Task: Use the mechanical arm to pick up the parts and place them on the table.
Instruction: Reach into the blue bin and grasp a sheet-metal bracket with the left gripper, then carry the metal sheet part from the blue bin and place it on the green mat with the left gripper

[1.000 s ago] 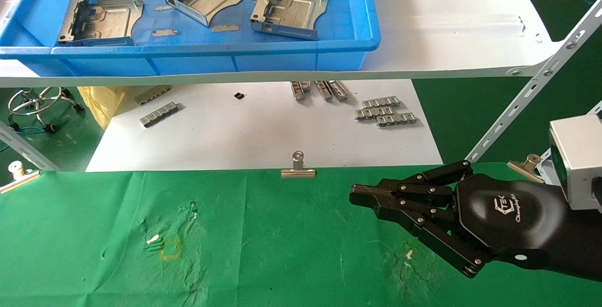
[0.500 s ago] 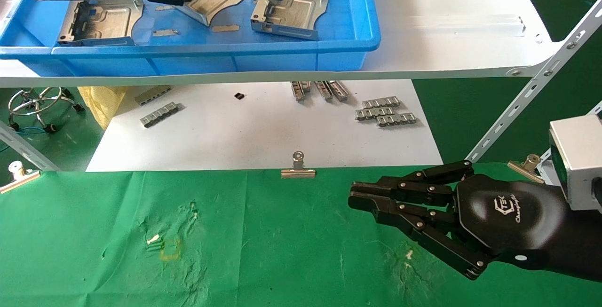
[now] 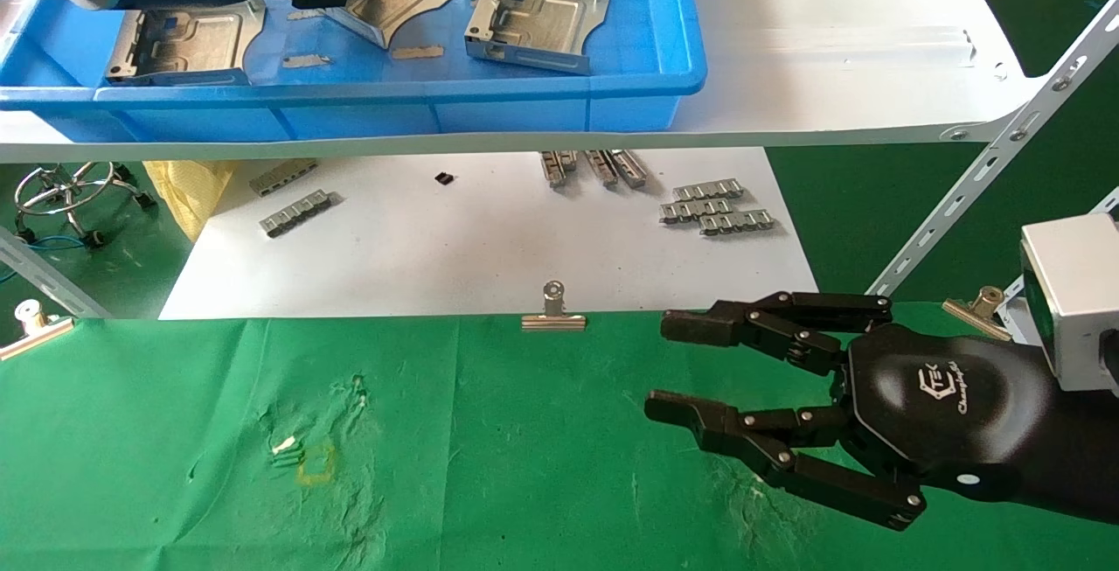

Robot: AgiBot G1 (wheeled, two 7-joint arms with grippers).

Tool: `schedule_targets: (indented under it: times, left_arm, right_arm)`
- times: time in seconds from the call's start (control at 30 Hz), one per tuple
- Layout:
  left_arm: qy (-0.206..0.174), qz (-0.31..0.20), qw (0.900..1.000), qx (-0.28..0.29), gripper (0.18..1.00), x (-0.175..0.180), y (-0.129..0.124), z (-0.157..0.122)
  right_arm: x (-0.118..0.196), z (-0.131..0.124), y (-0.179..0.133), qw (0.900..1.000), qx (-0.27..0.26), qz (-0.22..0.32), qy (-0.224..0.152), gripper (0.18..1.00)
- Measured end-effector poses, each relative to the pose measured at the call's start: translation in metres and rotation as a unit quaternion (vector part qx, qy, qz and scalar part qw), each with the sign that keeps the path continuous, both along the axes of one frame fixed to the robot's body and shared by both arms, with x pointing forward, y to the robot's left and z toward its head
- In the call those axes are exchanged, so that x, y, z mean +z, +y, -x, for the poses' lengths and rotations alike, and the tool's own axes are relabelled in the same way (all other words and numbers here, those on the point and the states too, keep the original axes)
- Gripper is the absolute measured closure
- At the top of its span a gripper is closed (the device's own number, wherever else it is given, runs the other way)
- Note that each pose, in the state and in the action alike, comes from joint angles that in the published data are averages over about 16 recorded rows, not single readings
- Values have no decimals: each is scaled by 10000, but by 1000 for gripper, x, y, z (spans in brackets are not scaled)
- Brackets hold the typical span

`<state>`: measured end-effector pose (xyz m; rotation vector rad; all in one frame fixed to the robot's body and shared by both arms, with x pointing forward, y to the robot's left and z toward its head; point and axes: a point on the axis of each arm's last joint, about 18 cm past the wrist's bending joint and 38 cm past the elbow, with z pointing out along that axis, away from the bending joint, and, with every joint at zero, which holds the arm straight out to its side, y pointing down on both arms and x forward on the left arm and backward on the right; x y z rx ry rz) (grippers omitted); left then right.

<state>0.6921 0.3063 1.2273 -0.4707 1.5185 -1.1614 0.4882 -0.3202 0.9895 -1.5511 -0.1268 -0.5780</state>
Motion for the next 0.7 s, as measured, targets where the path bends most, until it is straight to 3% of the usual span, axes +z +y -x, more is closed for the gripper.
schedule_targets:
  times: [0.47,0.7]
  left_arm:
    - [-75,81,9999,-45,816,1,2,1]
    - [-316,72,9987,-382,890,13,4,16]
  right_arm:
    - [0,0,0,10000,0,0,0,436]
    - [0,0,0,10000,0,0,0,308]
